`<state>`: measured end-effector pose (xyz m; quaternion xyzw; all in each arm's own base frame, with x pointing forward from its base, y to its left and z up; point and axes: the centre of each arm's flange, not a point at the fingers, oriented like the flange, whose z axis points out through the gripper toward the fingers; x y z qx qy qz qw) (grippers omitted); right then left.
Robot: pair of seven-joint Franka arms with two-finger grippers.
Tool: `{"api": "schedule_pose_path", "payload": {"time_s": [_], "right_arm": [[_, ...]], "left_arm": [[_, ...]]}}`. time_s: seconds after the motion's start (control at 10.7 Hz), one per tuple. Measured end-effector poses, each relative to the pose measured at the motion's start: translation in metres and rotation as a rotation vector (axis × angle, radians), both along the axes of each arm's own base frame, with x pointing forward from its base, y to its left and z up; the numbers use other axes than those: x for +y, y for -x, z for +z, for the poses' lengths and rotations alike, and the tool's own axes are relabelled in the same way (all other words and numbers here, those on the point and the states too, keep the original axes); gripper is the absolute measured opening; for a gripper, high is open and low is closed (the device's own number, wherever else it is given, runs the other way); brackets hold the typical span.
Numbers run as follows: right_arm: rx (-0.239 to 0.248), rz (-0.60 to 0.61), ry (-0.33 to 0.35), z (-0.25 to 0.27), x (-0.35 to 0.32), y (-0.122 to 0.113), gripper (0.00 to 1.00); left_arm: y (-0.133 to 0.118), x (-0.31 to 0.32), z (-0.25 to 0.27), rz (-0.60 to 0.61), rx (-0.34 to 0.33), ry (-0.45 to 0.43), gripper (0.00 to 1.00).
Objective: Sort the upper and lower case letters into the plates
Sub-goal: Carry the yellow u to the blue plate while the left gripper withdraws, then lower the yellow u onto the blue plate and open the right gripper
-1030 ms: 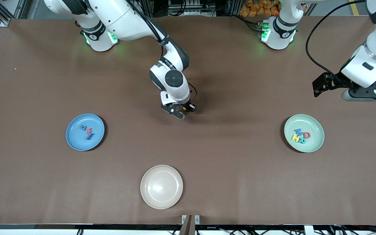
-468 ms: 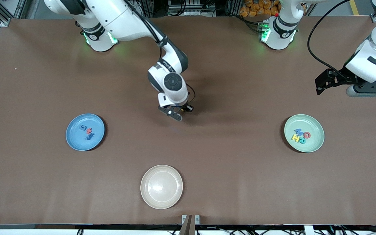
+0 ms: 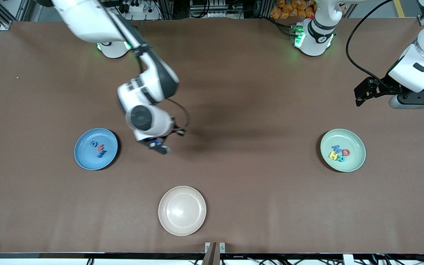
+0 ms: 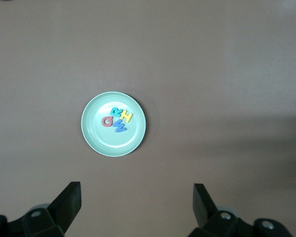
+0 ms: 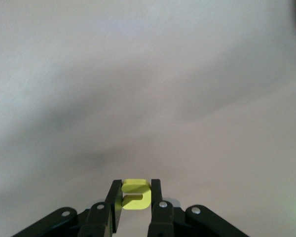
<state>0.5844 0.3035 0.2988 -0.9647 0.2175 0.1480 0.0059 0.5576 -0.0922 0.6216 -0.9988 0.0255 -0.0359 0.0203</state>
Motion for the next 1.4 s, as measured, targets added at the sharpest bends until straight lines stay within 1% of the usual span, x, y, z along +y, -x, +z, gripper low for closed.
{"api": "schedule_pose_path", "payload": {"time_s": [0.09, 0.28, 0.37, 0.47, 0.56, 0.75, 1.03, 1.22, 1.31, 1.4], "right_arm": [[-0.001, 0.025, -0.011, -0.005, -0.034, -0.014, 0.28], [-0.007, 0.071, -0.039, -0.015, -0.124, -0.042, 0.28], [-0.013, 0.107, -0.018, -0.019, -0.168, -0.050, 0.28], [-0.012, 0.145, 0.021, -0.027, -0.201, -0.053, 0.28], [-0.015, 0.172, 0.041, -0.036, -0.221, -0.053, 0.28], [-0.021, 0.199, 0.056, -0.049, -0.246, -0.052, 0.28], [-0.023, 0.270, 0.055, -0.072, -0.280, -0.042, 0.28], [-0.016, 0.295, 0.047, -0.076, -0.280, -0.038, 0.28], [-0.017, 0.321, 0.041, -0.075, -0.280, -0.039, 0.39], [-0.020, 0.357, 0.032, -0.071, -0.280, -0.040, 0.52]], "left_arm": [[0.000, 0.000, 0.000, 0.000, 0.003, 0.000, 1.00], [0.000, 0.006, -0.001, 0.012, 0.011, 0.013, 1.00], [-0.001, 0.013, -0.001, 0.023, 0.015, 0.027, 1.00], [-0.002, 0.020, -0.002, 0.032, 0.019, 0.038, 1.00], [-0.002, 0.022, -0.003, 0.038, 0.022, 0.041, 1.00], [-0.002, 0.022, -0.005, 0.038, 0.025, 0.041, 1.00], [-0.002, 0.026, -0.004, 0.045, 0.024, 0.041, 1.00], [-0.002, 0.031, -0.002, 0.053, 0.019, 0.041, 1.00], [-0.001, 0.032, 0.000, 0.055, 0.016, 0.042, 1.00], [-0.001, 0.032, 0.002, 0.055, 0.013, 0.042, 1.00]]}}
